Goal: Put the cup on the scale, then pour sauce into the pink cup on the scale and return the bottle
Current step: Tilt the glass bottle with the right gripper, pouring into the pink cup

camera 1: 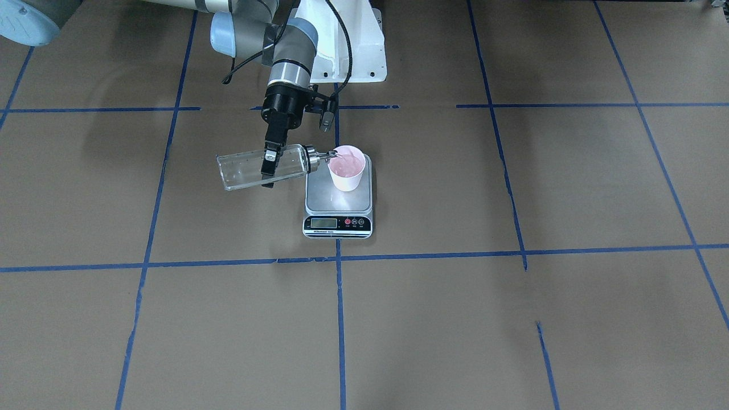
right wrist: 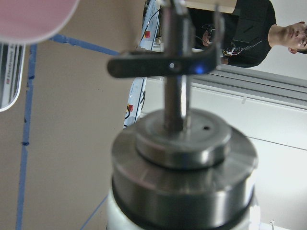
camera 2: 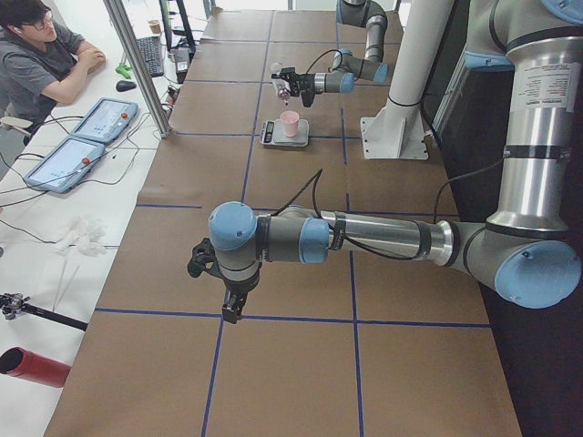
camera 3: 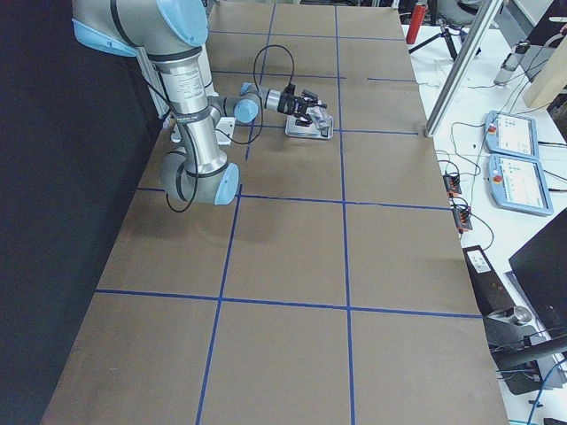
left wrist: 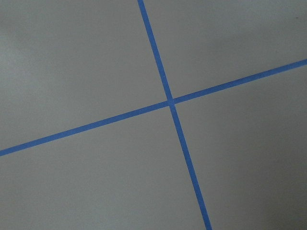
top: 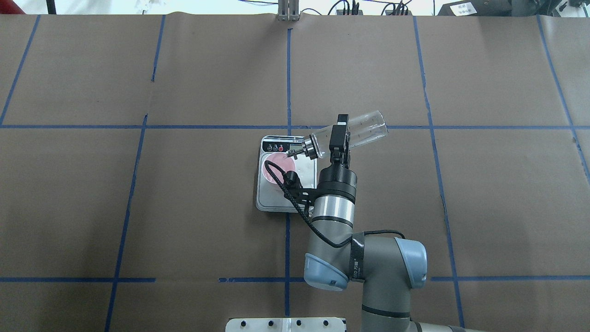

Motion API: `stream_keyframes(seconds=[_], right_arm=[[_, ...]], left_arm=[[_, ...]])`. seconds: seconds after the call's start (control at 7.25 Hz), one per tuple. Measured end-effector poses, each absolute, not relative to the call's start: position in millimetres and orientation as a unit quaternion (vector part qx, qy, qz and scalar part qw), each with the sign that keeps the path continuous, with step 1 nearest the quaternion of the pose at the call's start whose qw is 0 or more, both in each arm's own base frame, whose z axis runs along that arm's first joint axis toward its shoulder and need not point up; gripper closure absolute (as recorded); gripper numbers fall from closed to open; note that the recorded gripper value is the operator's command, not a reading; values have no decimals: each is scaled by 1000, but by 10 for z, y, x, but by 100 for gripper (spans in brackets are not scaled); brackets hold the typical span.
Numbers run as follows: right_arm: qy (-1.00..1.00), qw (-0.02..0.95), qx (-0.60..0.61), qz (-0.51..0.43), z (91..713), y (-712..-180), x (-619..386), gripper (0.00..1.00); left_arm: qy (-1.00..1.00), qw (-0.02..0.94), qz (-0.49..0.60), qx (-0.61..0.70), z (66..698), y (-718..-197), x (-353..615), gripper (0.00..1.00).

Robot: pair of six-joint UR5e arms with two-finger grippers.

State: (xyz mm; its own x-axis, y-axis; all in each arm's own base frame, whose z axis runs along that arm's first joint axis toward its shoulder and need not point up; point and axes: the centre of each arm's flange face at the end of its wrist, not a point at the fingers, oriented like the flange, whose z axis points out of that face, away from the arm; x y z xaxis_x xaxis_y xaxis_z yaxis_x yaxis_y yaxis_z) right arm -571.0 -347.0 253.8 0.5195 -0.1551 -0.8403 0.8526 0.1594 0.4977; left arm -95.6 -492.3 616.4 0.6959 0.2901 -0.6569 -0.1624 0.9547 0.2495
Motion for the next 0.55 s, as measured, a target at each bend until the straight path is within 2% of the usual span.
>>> stream_keyframes(seconds=[0.55], right_arm=[[338, 681, 534, -371, 2551, -3456, -5718, 100]], left_arm=[[370, 917, 124, 86, 6164, -4923, -953, 0]])
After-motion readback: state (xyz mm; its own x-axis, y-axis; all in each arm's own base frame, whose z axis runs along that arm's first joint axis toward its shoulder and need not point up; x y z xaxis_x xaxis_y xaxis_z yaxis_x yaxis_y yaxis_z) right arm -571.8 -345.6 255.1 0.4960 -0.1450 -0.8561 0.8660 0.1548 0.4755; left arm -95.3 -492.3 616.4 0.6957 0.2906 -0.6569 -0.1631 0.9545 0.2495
